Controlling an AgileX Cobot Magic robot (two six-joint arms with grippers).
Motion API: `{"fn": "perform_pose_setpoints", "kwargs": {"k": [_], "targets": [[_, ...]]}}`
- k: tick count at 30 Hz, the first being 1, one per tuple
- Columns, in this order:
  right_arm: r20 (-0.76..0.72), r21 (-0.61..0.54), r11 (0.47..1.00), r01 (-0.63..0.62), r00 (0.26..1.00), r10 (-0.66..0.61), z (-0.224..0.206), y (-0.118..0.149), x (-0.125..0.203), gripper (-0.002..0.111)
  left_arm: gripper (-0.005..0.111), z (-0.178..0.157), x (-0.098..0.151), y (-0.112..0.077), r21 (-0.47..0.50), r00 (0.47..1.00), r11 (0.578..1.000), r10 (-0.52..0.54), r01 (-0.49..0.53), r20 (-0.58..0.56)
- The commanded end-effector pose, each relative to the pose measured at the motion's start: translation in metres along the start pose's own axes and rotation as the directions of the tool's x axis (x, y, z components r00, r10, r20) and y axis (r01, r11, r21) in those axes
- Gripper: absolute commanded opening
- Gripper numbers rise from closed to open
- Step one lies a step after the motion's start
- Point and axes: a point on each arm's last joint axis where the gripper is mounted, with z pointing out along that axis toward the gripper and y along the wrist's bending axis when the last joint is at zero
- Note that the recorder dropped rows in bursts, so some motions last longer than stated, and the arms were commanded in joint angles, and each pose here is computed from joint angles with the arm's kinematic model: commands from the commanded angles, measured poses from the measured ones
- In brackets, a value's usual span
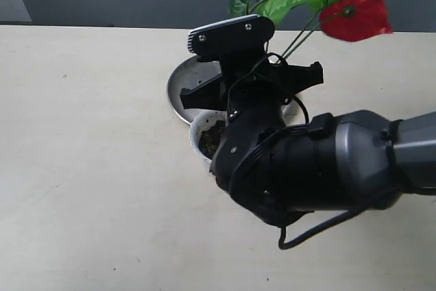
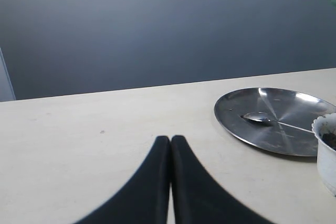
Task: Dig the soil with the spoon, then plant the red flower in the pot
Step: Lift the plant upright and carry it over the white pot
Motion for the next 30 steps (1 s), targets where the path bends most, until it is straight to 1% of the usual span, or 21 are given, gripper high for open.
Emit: {"fn": "perform_pose_setpoints", "kwargs": {"k": [1,4,10,14,16,19,24,30], "targets": [[0.089,0.084,0.995,-0.044,0.995,0.037,-0.003,-0.005,-0.012,0.000,0.001,0.000,-0.001,0.000,0.006,1.000,1.000,0.004,-0.004,0.015],[0.064,0.048,0.998,-0.036,0.997,0.033,-0.002,-0.001,-0.009,0.000,0.001,0.000,-0.001,0.000,0.006,1.000,1.000,0.004,-0.004,0.015],[0.053,0.089,0.996,0.020,0.998,-0.025,0.005,0.006,0.008,0.000,0.001,0.000,-0.001,0.000,0.006,1.000,1.000,0.004,-0.004,0.015],[0.061,0.083,0.996,0.026,0.998,-0.031,0.001,0.009,0.009,0.000,0.001,0.000,-0.001,0.000,0.006,1.000,1.000,0.004,-0.004,0.015],[0.080,0.098,0.994,0.052,0.995,-0.060,-0.003,0.010,0.007,0.000,0.001,0.000,-0.001,0.000,0.006,1.000,1.000,0.004,-0.004,0.015],[0.085,0.071,0.993,0.099,0.991,-0.105,-0.011,0.014,0.004,0.000,0.001,0.000,-0.001,0.000,0.006,1.000,1.000,0.004,-0.004,0.015],[0.086,-0.073,0.996,0.053,0.995,-0.047,-0.032,0.021,-0.012,0.000,0.001,0.000,-0.001,0.000,0.006,1.000,1.000,0.004,-0.004,0.015],[0.078,-0.155,0.986,-0.070,0.994,0.083,-0.064,0.011,-0.038,0.000,0.001,0.000,-0.001,0.000,0.006,1.000,1.000,0.004,-0.004,0.015]]}}
